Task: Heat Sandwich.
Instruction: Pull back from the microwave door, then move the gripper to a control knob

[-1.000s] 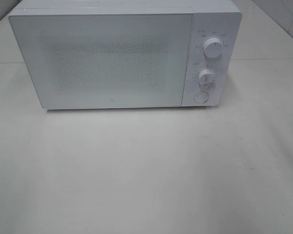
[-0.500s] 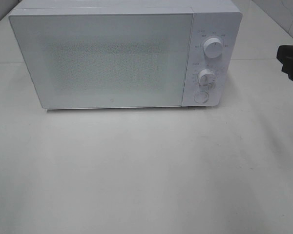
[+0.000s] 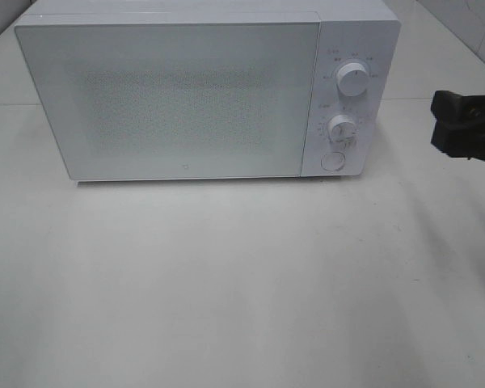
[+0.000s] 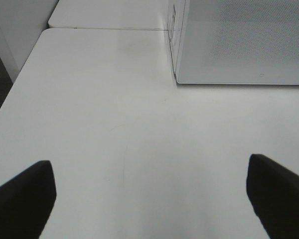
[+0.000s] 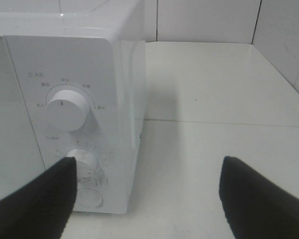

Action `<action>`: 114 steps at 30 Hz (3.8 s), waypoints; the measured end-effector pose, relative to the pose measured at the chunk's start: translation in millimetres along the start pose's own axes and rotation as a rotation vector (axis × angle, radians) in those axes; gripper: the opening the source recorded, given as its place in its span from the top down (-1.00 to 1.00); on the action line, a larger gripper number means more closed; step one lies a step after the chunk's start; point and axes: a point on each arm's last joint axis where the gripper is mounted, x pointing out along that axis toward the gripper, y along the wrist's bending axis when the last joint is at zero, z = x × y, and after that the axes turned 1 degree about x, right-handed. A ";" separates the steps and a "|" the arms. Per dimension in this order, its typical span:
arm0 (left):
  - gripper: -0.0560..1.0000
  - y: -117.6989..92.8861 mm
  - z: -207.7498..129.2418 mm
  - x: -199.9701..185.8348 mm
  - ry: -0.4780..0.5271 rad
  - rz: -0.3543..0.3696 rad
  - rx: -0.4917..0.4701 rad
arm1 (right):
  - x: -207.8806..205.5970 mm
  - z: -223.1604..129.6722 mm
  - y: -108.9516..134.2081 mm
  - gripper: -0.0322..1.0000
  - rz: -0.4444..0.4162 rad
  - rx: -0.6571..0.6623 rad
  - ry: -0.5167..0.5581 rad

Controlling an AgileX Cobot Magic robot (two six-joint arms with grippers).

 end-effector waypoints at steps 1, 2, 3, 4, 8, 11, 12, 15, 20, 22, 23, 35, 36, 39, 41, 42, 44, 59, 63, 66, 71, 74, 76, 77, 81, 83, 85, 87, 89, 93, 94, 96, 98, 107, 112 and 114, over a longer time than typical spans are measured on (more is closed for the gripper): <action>-0.94 0.0 0.0 0.0 0.000 0.000 0.000 | 1.4 -2.4 3.7 -0.54 0.004 -0.003 0.005; -0.94 0.0 0.0 0.0 0.000 0.000 0.000 | 4.1 -6.9 10.0 -0.54 0.004 -0.003 0.010; -0.94 0.0 0.0 0.0 0.000 0.000 0.000 | 4.1 -6.9 10.0 -0.54 0.004 -0.003 0.010; -0.94 0.0 0.0 0.0 0.000 0.000 0.000 | 5.6 -9.2 13.5 -0.54 0.005 -0.003 0.011; -0.94 0.0 0.0 0.0 0.000 0.000 0.000 | 10.4 -18.8 27.5 -0.54 0.008 -0.003 0.017; -0.94 0.0 0.0 0.0 0.000 0.000 0.000 | 14.5 -31.0 38.8 -0.54 0.002 -0.005 0.044; -0.94 0.0 0.0 0.0 0.000 0.000 0.000 | 15.4 -34.2 42.2 -0.55 0.003 -0.008 0.050; -0.94 0.0 0.0 0.0 0.000 0.000 0.000 | 16.6 -40.3 47.7 -0.59 0.003 -0.017 0.061; -0.94 0.0 0.0 0.0 0.000 0.000 0.000 | 17.6 -58.7 61.4 -0.74 -0.037 -0.025 0.091; -0.94 0.0 0.0 0.0 0.000 0.000 0.000 | 18.4 -62.7 65.4 -0.75 -0.050 -0.027 0.095; -0.94 0.0 0.0 0.0 0.000 0.000 0.000 | 18.4 -62.7 65.4 -0.75 -0.050 -0.027 0.095; -0.94 0.0 0.0 0.0 0.000 0.000 0.000 | 42.3 -69.4 89.3 -0.72 -0.054 -0.030 0.104; -0.94 0.0 0.0 0.0 0.000 0.000 0.000 | 43.8 -69.2 90.5 -0.71 -0.054 -0.029 0.103; -0.94 0.0 0.0 0.0 0.000 0.000 0.000 | 49.6 -67.0 95.2 -0.70 -0.053 -0.023 0.088; -0.94 0.0 0.0 0.0 0.000 0.000 0.000 | 51.8 -67.2 96.8 -0.70 -0.054 -0.022 0.086; -0.94 0.0 0.0 0.0 0.000 0.000 0.000 | 53.8 -67.6 98.3 -0.70 -0.054 -0.022 0.085; -0.94 0.0 0.0 0.0 0.000 0.000 0.000 | 60.3 -69.7 102.5 -0.69 -0.057 -0.029 0.080; -0.94 0.0 0.0 0.0 0.000 0.000 0.000 | 99.8 -64.7 97.8 -0.65 -0.069 -0.027 0.058; -0.94 0.0 0.0 0.0 0.000 0.000 0.000 | 109.9 -65.0 96.0 -0.64 -0.067 -0.031 0.061; -0.94 0.0 0.0 0.0 0.000 0.000 0.000 | 120.6 -65.3 93.3 -0.63 -0.073 -0.031 0.061; -0.94 0.0 0.0 0.0 0.000 0.000 0.000 | 132.5 -67.7 91.8 -0.62 -0.070 -0.031 0.075; -0.94 0.0 0.0 0.0 0.000 0.000 0.000 | 137.5 -68.4 89.6 -0.62 -0.075 -0.016 0.077; -0.94 0.0 0.0 0.0 0.000 0.000 0.000 | 138.0 -68.2 89.0 -0.61 -0.075 -0.014 0.078; -0.94 0.0 0.0 0.0 0.000 0.000 0.000 | 138.0 -68.2 89.0 -0.61 -0.075 -0.014 0.078; -0.94 0.0 0.0 0.0 0.000 0.000 0.000 | 138.1 -68.2 88.8 -0.57 -0.075 -0.012 0.078; -0.94 0.0 0.0 0.0 0.000 0.000 0.000 | 138.1 -68.2 88.8 -0.54 -0.075 -0.011 0.078; -0.94 0.0 0.0 0.0 0.000 0.000 0.000 | 138.1 -68.2 88.8 -0.40 -0.075 -0.011 0.078; -0.94 0.0 0.0 0.0 0.000 0.000 0.000 | 138.1 -68.2 88.8 -0.33 -0.075 -0.011 0.078; -0.94 0.0 0.0 0.0 0.000 0.000 0.000 | 138.1 -68.2 88.8 -0.14 -0.075 -0.011 0.078; -0.94 0.0 0.0 0.0 0.000 0.000 0.000 | 138.3 -68.2 87.9 0.09 -0.080 -0.008 0.079; -0.94 0.0 0.0 0.0 0.000 0.000 0.000 | 138.3 -68.2 87.9 0.09 -0.080 -0.008 0.079; -0.94 0.0 0.0 0.0 0.000 0.000 0.000 | 138.3 -68.2 87.9 0.09 -0.080 -0.008 0.079; -0.94 0.0 0.0 0.0 0.000 0.000 0.000 | 138.3 -68.2 87.9 0.09 -0.080 -0.008 0.079; -0.94 0.0 0.0 0.0 0.000 0.000 0.000 | 138.3 -68.2 87.9 0.09 -0.080 -0.007 0.079; -0.94 0.0 0.0 0.0 0.000 0.000 0.000 | 138.3 -68.2 88.0 0.09 -0.081 0.042 0.077; -0.94 0.0 0.0 0.0 0.000 0.000 0.000 | 138.4 -68.1 88.2 0.09 -0.079 0.068 0.075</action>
